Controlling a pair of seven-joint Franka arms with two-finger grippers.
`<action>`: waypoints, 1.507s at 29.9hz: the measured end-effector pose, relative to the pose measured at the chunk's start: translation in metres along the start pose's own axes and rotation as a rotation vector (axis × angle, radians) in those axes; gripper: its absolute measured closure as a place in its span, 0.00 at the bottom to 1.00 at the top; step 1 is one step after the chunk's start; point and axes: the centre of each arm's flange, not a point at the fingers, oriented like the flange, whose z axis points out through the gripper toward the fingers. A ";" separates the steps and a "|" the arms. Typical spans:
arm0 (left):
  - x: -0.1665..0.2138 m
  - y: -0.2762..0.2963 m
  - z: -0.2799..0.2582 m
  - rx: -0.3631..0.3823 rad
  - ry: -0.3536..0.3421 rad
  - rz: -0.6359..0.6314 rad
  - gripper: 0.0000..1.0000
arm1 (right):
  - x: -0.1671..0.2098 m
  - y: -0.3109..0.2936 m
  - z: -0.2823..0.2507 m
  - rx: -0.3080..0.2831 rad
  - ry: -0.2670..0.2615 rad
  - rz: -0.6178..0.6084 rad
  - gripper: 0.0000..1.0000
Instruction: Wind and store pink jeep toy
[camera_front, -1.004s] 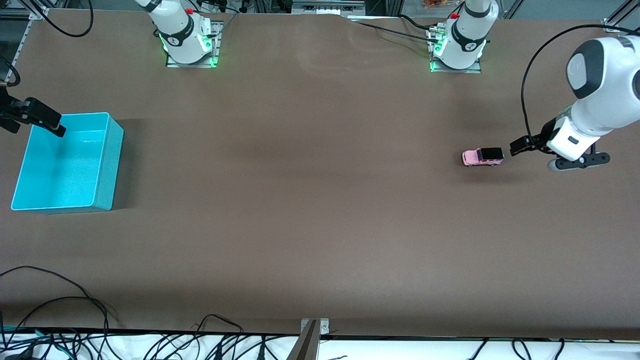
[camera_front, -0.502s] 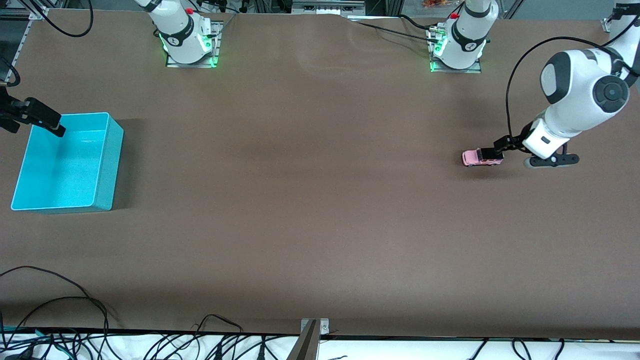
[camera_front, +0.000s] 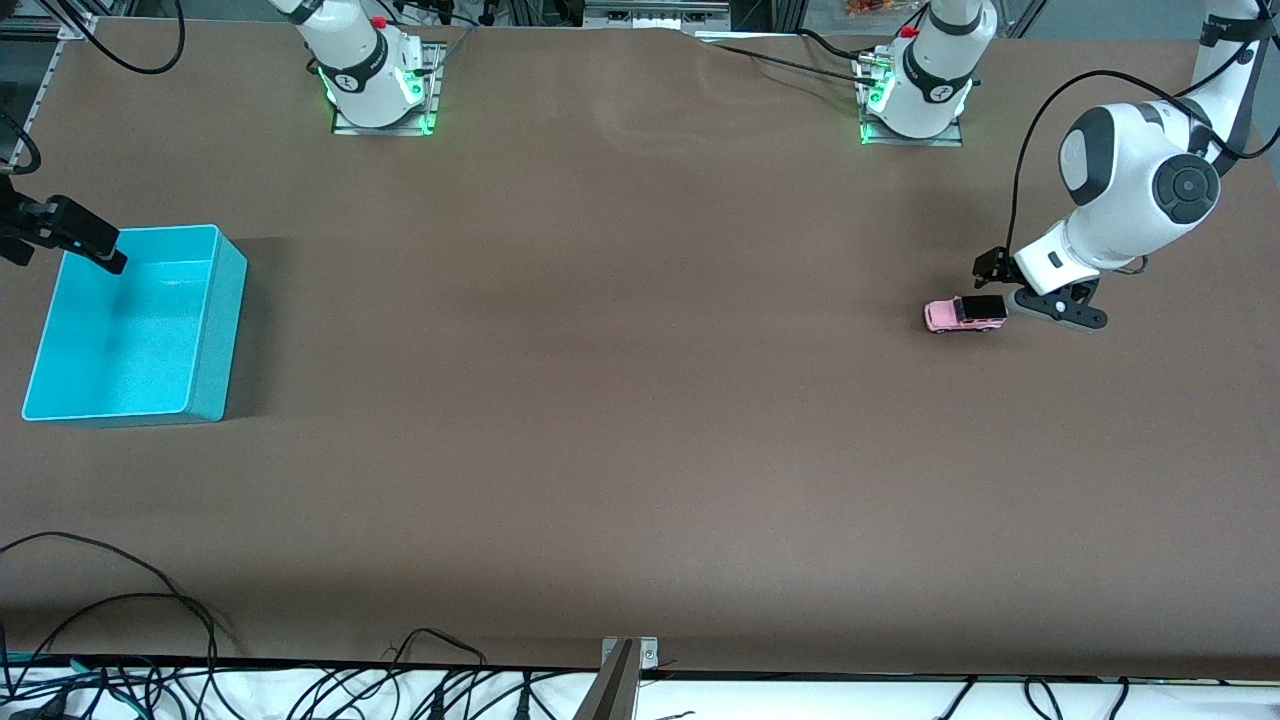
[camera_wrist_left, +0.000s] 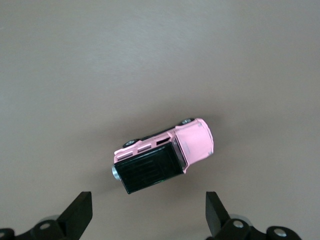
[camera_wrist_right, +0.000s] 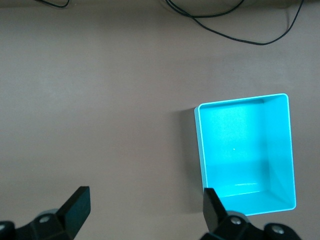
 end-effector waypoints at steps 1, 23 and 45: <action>-0.001 0.000 0.001 -0.001 -0.002 0.026 0.00 | 0.000 0.000 0.000 -0.002 0.000 0.000 0.00; -0.005 0.000 0.049 0.077 0.076 0.760 0.00 | 0.001 0.001 0.003 -0.013 -0.005 -0.001 0.00; 0.003 -0.002 0.090 0.116 0.095 0.972 0.00 | 0.012 -0.003 0.031 -0.013 -0.051 -0.008 0.00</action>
